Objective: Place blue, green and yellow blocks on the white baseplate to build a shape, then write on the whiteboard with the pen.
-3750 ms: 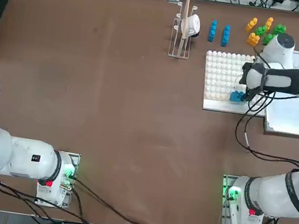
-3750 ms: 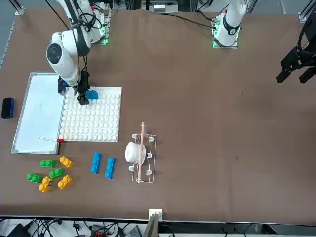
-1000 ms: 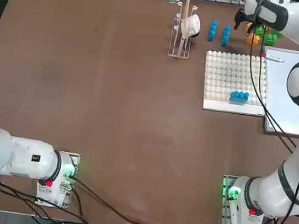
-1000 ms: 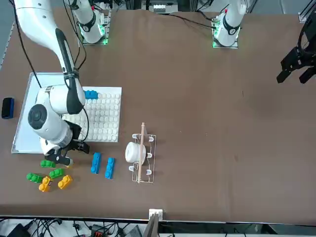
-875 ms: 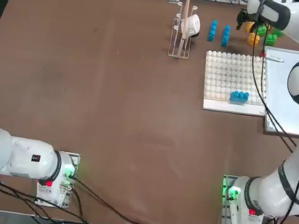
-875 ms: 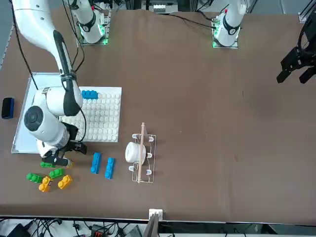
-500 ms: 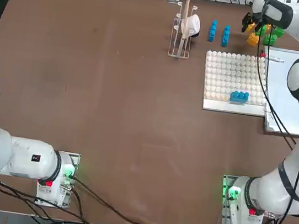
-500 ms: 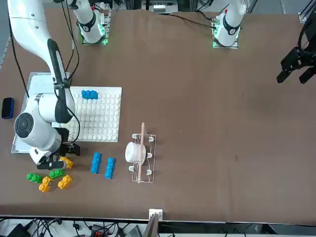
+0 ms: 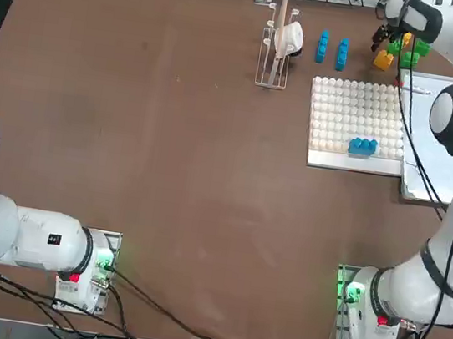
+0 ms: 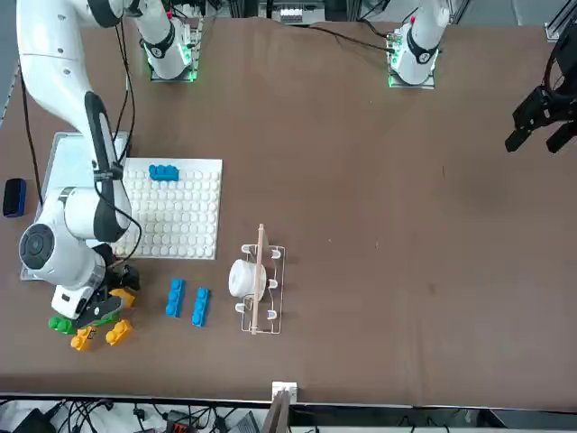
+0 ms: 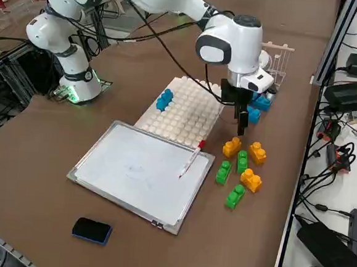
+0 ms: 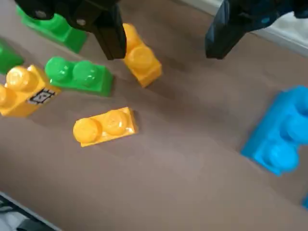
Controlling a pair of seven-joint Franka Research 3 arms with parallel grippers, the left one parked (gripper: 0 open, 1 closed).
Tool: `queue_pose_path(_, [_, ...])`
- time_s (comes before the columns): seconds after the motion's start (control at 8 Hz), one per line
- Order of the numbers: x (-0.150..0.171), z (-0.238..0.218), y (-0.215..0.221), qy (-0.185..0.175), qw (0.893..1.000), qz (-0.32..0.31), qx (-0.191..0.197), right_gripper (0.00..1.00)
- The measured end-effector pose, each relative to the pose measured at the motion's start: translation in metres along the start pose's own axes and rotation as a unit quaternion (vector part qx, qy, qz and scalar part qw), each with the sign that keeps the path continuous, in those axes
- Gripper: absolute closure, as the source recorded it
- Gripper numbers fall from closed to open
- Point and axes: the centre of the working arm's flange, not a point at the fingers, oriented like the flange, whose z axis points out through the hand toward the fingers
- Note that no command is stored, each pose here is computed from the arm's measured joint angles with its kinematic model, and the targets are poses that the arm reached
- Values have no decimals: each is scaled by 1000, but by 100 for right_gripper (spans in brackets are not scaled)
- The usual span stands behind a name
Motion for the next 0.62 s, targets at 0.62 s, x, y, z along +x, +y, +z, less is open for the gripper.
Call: queue_pose_path(0.62, [-7,23,14,-2,994,-107,-1,0])
